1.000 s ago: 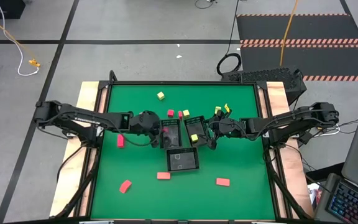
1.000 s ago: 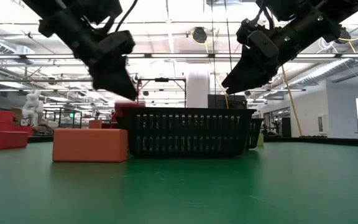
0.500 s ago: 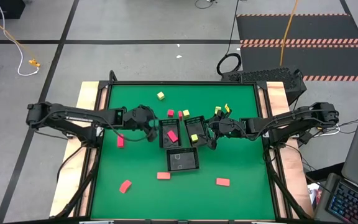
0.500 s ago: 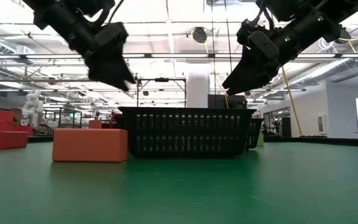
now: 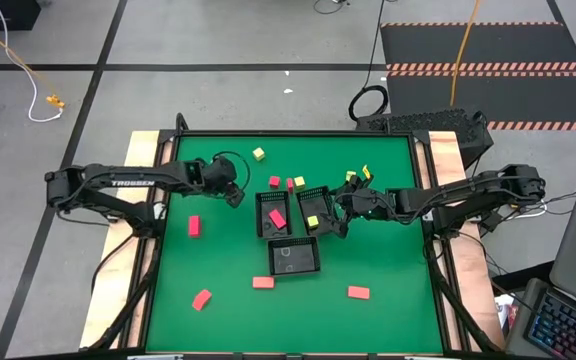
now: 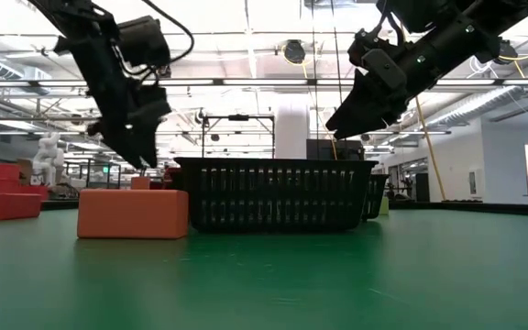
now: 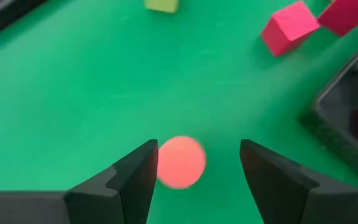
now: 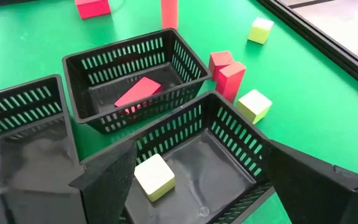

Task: Sort & place blocks by color
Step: Put the orange block into the bottom black bin

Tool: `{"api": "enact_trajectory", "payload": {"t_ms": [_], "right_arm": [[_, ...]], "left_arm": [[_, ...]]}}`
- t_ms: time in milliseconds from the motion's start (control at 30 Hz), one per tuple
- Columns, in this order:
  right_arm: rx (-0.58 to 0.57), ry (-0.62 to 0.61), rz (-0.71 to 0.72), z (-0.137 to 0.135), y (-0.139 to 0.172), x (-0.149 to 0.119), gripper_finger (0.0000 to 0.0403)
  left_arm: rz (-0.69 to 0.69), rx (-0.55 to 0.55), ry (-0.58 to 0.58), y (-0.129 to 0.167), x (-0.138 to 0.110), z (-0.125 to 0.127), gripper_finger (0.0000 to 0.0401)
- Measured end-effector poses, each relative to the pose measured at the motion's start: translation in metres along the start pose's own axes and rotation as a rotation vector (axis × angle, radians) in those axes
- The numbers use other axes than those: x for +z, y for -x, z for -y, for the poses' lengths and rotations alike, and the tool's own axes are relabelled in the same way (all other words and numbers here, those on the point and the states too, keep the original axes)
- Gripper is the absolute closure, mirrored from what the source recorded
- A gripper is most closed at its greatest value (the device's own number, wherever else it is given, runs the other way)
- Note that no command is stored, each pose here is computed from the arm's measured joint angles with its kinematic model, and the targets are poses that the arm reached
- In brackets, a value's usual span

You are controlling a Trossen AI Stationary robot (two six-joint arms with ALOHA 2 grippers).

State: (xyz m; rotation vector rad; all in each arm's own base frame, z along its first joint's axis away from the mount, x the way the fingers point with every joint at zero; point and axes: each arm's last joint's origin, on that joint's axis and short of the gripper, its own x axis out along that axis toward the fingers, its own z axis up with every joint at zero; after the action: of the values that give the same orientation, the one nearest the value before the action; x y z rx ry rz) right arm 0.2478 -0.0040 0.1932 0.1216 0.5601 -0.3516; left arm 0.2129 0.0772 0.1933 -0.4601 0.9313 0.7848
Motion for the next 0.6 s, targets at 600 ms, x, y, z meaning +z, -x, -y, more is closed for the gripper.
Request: {"api": "enact_trajectory", "payload": {"t_ms": [600], "right_arm": [[0.000,0.003,-0.008,0.000,0.000,-0.001,0.0064]], "left_arm": [[-0.135,0.097,-0.026,-0.034,-0.004,-0.007,0.0174]]}}
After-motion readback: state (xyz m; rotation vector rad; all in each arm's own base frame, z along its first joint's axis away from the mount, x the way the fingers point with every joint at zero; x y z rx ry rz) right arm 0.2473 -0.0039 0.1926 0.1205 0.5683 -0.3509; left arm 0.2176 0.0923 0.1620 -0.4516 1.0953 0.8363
